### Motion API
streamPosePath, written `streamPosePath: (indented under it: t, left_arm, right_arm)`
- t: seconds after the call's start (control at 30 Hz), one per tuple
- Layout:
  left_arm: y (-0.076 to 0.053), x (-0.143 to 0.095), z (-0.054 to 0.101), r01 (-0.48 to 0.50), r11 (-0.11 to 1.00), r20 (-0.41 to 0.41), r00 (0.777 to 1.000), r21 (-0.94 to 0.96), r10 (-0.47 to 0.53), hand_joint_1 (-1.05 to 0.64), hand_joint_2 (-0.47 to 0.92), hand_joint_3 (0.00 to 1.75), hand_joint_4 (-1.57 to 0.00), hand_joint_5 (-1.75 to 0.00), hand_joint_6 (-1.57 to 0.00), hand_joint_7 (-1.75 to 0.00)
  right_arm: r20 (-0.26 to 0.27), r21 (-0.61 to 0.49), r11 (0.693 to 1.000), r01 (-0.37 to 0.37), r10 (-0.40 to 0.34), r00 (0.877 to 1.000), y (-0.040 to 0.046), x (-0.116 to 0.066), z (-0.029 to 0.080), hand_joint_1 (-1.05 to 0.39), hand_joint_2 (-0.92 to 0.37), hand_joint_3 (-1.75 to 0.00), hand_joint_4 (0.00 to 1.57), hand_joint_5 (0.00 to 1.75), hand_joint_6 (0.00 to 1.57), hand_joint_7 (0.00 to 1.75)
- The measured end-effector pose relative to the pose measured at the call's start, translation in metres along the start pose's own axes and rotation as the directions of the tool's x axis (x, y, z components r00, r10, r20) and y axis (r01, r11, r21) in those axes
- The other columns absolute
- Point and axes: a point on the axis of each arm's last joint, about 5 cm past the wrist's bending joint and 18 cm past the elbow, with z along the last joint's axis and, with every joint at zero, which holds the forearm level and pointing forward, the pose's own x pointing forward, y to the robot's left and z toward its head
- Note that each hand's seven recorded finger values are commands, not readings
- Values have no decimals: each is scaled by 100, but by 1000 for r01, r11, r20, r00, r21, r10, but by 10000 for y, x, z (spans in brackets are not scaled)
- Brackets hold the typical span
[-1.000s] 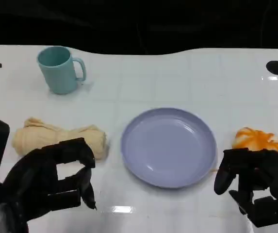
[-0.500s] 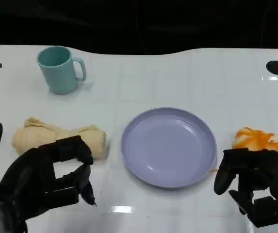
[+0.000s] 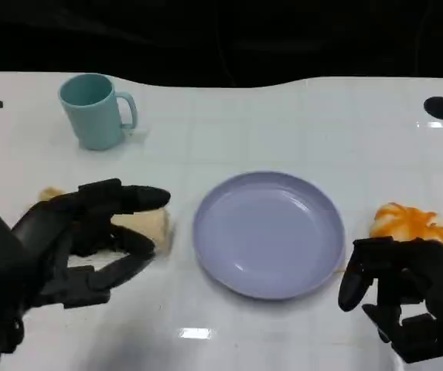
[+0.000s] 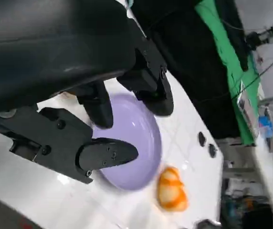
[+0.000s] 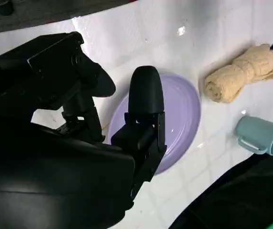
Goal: Grasp the towel on the left side of the plate with the left hand and place it into the plate.
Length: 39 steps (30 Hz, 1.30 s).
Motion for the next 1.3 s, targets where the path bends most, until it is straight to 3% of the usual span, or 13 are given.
streamPosePath:
  t: [0.17, 0.37, 0.6, 1.0, 1.3]
  left_arm:
    - [41, 23, 39, 7, 947, 0, 1000, 322, -8, -49, 92, 2, -8, -55, -26, 0]
    - [123, 172, 170, 56, 787, -53, 998, 614, -30, -57, 89, 0, -11, -40, -21, 0]
    - [88, 409, 128, 112, 591, -130, 991, 799, -12, -59, 86, 0, -16, -38, -25, -2]
    - [78, 824, -15, 246, 359, -256, 966, 900, -20, -58, 85, 0, -34, -18, -32, -1]
    - [7, 1124, -283, 410, 338, -419, 907, 847, -51, -55, 87, 1, -42, -11, -34, -2]
  right_arm:
    - [2, 4, 1000, -2, 2, 1000, 12, 5, 1, 3, -57, -106, 70, 174, 69, 147]
    - [6, 3, 1000, -9, 9, 1000, 36, 17, 10, 3, -58, -106, 71, 175, 69, 147]
    - [8, -2, 1000, -4, 4, 1000, 42, 18, 17, 3, -57, -107, 70, 174, 69, 147]
    - [14, -3, 1000, 0, 0, 1000, 56, 14, 29, 2, -57, -108, 70, 172, 69, 145]
    - [14, -5, 1000, 2, -1, 1000, 67, 16, 35, 1, -56, -108, 71, 172, 70, 143]
